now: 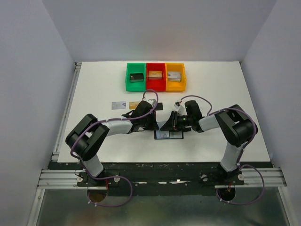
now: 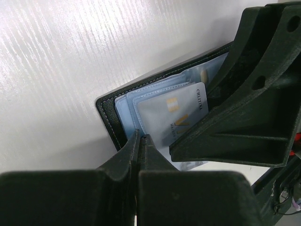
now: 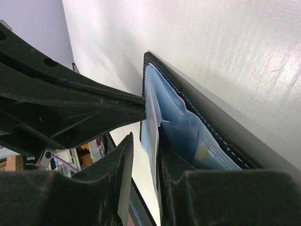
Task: Take the credit cards out of the card holder
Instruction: Remove the credit card from the card holder.
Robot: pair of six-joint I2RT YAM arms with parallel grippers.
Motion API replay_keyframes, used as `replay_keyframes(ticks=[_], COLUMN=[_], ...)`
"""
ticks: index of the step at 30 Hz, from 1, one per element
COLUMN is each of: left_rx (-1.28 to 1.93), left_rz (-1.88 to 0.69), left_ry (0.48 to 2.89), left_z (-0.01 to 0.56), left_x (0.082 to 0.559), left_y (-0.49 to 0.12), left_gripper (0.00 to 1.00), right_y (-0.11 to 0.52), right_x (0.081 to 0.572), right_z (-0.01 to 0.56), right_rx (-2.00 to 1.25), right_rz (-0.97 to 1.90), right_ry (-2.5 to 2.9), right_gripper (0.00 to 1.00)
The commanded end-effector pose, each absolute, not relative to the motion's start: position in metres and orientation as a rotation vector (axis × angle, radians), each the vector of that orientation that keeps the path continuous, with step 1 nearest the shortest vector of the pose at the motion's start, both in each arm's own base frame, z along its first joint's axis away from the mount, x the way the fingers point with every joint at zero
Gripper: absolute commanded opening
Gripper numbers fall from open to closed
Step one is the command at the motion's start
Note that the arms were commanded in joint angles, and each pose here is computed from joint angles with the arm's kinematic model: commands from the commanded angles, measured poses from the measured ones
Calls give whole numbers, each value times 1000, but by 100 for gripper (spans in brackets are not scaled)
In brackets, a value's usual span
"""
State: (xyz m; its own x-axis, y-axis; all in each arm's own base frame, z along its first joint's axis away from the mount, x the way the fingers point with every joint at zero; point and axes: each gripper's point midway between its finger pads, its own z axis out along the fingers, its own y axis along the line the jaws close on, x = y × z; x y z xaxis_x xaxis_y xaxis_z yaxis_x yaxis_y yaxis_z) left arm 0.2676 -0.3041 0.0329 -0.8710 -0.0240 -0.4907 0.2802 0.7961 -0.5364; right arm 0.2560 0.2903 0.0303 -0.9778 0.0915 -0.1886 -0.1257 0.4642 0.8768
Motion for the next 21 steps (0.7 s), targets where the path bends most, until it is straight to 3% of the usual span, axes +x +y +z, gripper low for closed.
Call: replay_keyframes(ticks=[1,21], left_rx=[208,112], left_rz=[-825,-703], left_ry=[2565,2631], left_z=[20,2], left_x=[255,257], left_y=[-302,-281], left_gripper=[0,0], right_y=[293,280], right_x=[256,256], right_z=[39,59], right_rx=[-89,-148], right_rz=[1503,1364], right_ry=[2484,2492], right_gripper=[32,30])
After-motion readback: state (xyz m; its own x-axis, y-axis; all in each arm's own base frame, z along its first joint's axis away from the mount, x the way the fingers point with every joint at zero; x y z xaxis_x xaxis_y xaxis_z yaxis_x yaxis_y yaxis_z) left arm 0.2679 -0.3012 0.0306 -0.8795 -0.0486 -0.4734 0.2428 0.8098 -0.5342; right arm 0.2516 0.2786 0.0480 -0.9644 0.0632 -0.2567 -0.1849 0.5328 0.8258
